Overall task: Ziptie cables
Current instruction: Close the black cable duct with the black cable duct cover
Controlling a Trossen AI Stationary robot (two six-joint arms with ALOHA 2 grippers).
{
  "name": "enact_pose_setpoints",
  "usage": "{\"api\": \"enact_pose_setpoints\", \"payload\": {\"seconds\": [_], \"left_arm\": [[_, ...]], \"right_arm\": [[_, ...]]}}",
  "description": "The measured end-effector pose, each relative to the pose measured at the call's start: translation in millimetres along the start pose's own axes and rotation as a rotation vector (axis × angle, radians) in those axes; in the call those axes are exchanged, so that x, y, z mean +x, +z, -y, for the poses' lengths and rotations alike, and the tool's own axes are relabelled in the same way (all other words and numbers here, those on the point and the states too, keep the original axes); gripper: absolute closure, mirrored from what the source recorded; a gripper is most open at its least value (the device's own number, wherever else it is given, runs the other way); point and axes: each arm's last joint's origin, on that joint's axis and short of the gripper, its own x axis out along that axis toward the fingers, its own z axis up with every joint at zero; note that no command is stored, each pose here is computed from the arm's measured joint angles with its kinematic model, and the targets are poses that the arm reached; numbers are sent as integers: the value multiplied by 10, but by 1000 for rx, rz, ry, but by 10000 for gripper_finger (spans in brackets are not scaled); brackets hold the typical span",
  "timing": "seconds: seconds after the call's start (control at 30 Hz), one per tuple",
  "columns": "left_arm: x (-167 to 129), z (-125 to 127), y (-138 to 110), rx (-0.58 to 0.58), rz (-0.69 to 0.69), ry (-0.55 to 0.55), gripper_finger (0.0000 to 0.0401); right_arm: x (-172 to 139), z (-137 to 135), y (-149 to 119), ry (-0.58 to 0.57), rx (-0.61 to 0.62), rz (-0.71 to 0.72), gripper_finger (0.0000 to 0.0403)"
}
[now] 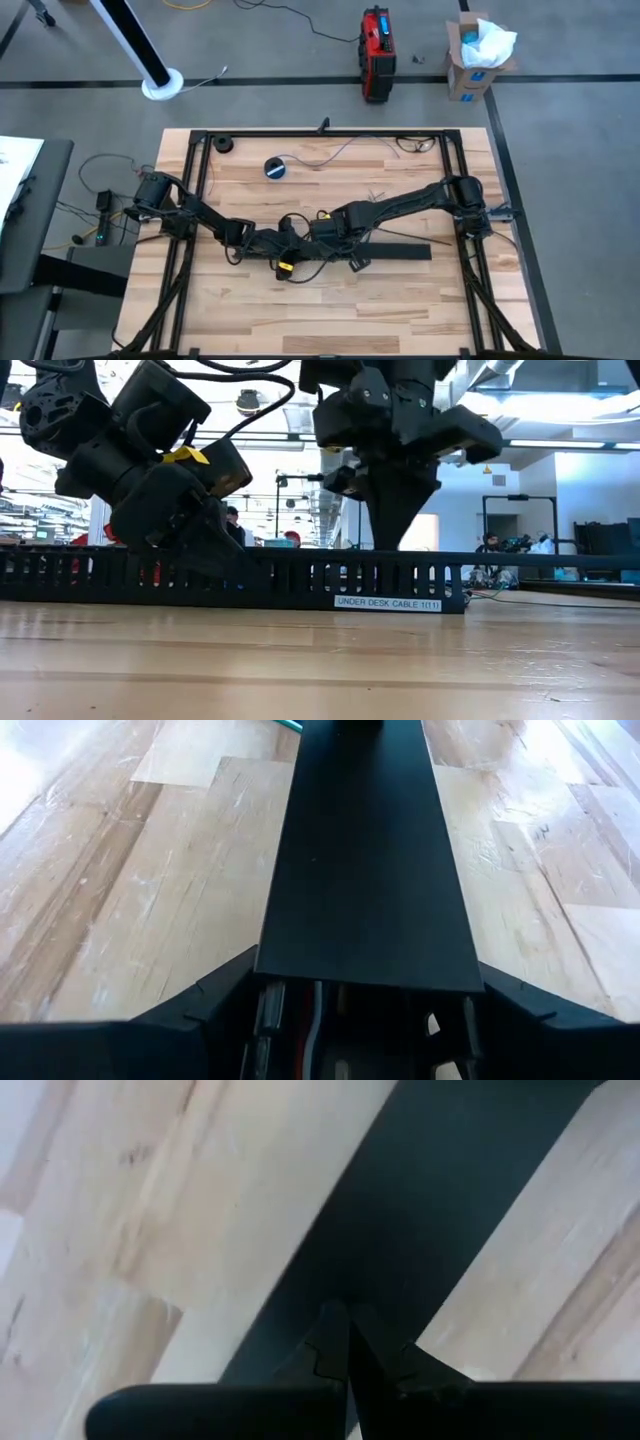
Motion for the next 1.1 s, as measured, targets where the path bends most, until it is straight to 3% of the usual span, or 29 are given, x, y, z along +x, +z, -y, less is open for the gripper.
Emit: {"api": "enact_pose_setpoints", "payload": {"seconds": [0.37, 0.57, 0.73, 1.1], "left_arm": [[-1, 0, -1, 8, 0, -1, 156], [0, -6, 6, 61, 7, 15, 156], [0, -14, 4, -23, 11, 42, 156], [-121, 26, 48, -166, -74, -57, 131]], "right_arm": [[88, 170, 173, -75, 24, 276, 403], [90, 204, 148, -66, 57, 267, 403], [87, 214, 134, -67, 63, 256, 403], [336, 187, 142, -11, 49, 209, 403]]}}
